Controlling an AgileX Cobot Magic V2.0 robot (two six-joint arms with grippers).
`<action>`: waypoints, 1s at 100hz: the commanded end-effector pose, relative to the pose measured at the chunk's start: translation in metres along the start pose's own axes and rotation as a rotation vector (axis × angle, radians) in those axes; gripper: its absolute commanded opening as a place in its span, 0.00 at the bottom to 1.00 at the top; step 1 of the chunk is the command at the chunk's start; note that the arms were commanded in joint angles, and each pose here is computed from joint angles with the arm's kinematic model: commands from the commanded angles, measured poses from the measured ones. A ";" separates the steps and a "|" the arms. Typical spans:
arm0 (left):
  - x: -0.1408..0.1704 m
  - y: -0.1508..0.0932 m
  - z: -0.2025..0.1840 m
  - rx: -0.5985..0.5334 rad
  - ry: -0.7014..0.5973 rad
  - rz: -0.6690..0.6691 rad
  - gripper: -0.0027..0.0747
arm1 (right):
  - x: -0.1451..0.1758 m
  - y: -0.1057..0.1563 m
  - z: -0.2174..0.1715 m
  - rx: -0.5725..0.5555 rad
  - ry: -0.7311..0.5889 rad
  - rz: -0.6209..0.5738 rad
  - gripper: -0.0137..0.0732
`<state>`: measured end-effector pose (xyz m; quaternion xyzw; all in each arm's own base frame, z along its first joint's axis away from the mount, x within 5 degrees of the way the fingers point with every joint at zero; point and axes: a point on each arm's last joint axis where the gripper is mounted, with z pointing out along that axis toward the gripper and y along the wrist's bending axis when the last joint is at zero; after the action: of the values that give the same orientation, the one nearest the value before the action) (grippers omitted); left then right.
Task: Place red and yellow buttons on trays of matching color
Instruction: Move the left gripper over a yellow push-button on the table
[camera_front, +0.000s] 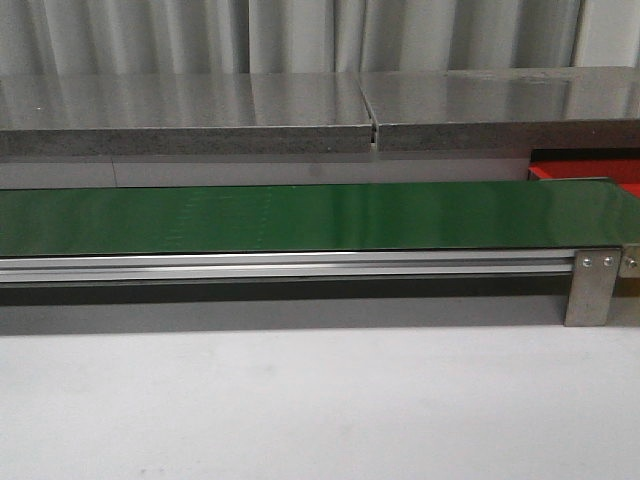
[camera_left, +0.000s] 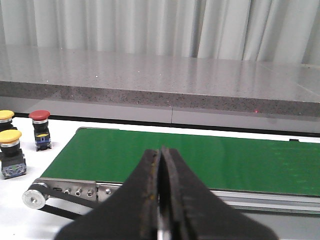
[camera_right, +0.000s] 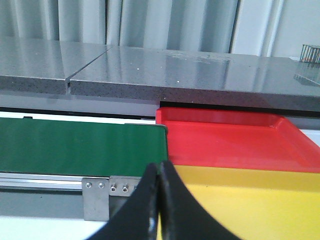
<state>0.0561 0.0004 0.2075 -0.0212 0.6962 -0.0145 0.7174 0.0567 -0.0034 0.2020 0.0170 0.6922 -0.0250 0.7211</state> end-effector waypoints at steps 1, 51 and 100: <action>-0.007 0.000 -0.003 0.002 -0.076 -0.012 0.01 | -0.012 0.000 -0.002 0.003 -0.108 -0.009 0.08; -0.096 -0.007 0.027 0.014 0.229 0.007 0.01 | -0.012 0.000 -0.002 0.003 -0.108 -0.009 0.08; -0.123 -0.007 0.070 0.004 0.254 0.013 0.61 | -0.012 0.000 -0.002 0.003 -0.108 -0.009 0.08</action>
<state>0.1159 -0.0006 0.3124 -0.0069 0.8192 -0.0120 0.5733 0.0567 -0.0034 0.2020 0.0170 0.6922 -0.0250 0.7211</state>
